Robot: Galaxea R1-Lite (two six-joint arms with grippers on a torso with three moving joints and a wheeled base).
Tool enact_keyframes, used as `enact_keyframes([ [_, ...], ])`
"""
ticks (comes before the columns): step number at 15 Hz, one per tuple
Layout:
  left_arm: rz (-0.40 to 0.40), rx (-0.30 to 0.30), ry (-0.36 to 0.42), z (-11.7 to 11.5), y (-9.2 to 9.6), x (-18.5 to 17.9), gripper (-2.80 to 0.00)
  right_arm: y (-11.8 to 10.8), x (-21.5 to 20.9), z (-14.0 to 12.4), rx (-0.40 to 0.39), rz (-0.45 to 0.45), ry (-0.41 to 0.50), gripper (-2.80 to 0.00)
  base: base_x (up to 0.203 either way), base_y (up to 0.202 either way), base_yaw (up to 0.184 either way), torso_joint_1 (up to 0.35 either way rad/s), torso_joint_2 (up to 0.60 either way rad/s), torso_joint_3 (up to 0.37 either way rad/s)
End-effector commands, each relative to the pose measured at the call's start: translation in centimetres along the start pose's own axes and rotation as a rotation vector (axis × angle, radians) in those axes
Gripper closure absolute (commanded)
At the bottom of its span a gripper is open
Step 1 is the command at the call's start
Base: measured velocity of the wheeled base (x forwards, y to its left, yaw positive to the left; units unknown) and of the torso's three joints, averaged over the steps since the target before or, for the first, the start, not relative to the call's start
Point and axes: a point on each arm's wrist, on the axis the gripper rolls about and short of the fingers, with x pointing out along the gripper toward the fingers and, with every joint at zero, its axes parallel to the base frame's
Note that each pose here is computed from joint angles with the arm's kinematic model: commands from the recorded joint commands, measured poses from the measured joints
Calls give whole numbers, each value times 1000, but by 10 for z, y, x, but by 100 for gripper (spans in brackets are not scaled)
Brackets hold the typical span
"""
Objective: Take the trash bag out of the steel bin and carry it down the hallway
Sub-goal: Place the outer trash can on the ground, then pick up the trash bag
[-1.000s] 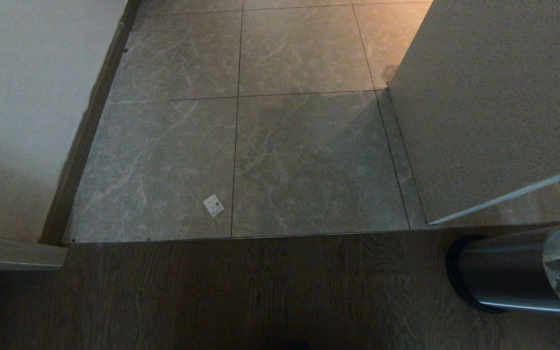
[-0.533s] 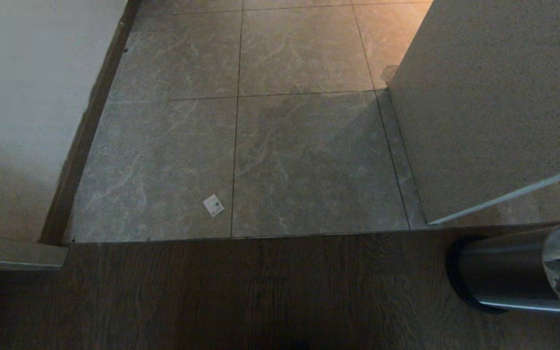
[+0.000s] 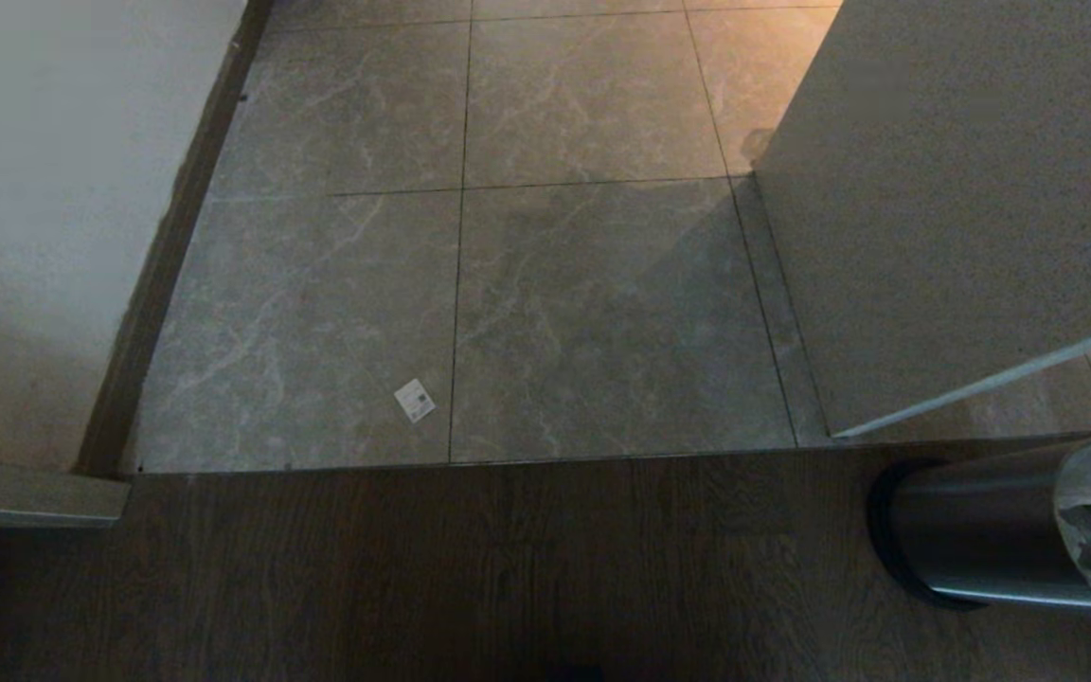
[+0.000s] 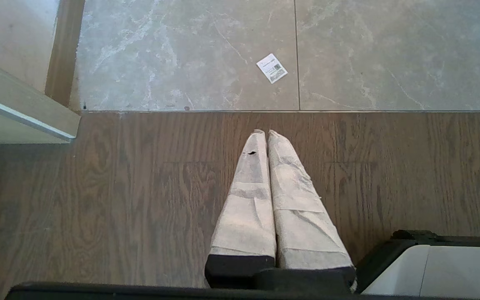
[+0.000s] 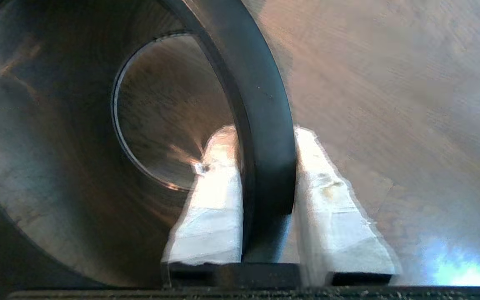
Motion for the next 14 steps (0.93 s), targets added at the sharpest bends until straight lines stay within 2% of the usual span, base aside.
enact_keyframes([
  [1, 0, -2, 0, 0, 0, 0, 0, 3, -4, 4, 1, 7, 2, -280, 0, 0, 0, 0, 0, 0],
  [4, 0, -1, 0, 0, 0, 0, 0, 15, -30, 29, 7, 15, 15, -280, 0, 0, 0, 0, 0, 0],
  [8, 0, 0, 0, 0, 0, 0, 0, 18, -66, 54, -53, 21, 3, -280, 0, 0, 0, 0, 0, 0],
  [12, 0, 0, 0, 0, 0, 0, 0, 24, -111, 62, -116, 49, 48, -280, 0, 0, 0, 0, 0, 0],
  [13, 0, 0, 0, 0, 0, 0, 0, 31, -121, 65, -130, 54, 57, -149, 0, 0, 0, 0, 0, 0],
  [14, 0, -2, 0, 0, 0, 0, 0, 38, -131, 67, -137, 58, 64, 0, 0, 0, 0, 0, 0, 0],
])
